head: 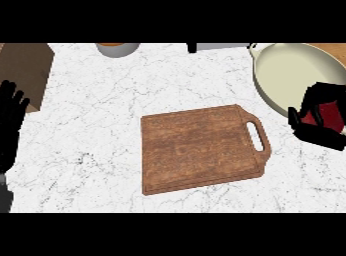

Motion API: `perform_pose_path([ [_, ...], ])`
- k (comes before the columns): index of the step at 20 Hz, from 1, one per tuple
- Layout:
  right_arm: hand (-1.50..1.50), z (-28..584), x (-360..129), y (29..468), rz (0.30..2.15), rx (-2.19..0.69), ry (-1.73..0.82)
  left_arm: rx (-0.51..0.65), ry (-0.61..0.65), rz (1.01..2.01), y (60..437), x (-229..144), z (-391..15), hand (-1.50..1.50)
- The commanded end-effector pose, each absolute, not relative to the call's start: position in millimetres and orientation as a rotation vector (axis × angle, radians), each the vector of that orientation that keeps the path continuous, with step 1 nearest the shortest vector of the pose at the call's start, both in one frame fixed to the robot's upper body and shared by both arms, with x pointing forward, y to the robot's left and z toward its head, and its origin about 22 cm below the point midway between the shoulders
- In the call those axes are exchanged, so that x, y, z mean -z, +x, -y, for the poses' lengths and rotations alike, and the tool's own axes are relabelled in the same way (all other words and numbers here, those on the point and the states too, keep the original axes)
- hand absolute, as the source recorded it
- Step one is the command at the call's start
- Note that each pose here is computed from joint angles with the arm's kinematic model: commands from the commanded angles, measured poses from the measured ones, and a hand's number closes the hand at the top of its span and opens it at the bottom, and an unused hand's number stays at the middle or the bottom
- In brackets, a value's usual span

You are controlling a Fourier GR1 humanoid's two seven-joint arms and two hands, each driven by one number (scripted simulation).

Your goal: Pick the pear from the cutting board and place it in the pot

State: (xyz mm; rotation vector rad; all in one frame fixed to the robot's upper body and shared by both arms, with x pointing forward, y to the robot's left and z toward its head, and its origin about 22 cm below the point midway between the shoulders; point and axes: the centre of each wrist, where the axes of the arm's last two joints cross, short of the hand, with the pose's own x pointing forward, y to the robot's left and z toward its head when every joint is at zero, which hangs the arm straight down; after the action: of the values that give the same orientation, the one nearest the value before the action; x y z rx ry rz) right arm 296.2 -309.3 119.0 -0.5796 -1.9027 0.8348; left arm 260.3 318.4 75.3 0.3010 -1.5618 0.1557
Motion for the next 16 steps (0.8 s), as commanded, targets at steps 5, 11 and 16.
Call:
perform_pose_path([
  [5,1.50,363,-198,255,1.866,-0.647,-0.660,-0.087,0.224,1.596,277,-82,-293,0.00],
  [11,1.50,381,-156,264,1.787,-0.498,-0.677,-0.078,0.201,1.607,264,-86,-295,0.00],
  [16,1.50,409,-170,291,1.818,-0.405,-0.605,-0.056,0.201,1.603,288,-82,-275,0.00],
])
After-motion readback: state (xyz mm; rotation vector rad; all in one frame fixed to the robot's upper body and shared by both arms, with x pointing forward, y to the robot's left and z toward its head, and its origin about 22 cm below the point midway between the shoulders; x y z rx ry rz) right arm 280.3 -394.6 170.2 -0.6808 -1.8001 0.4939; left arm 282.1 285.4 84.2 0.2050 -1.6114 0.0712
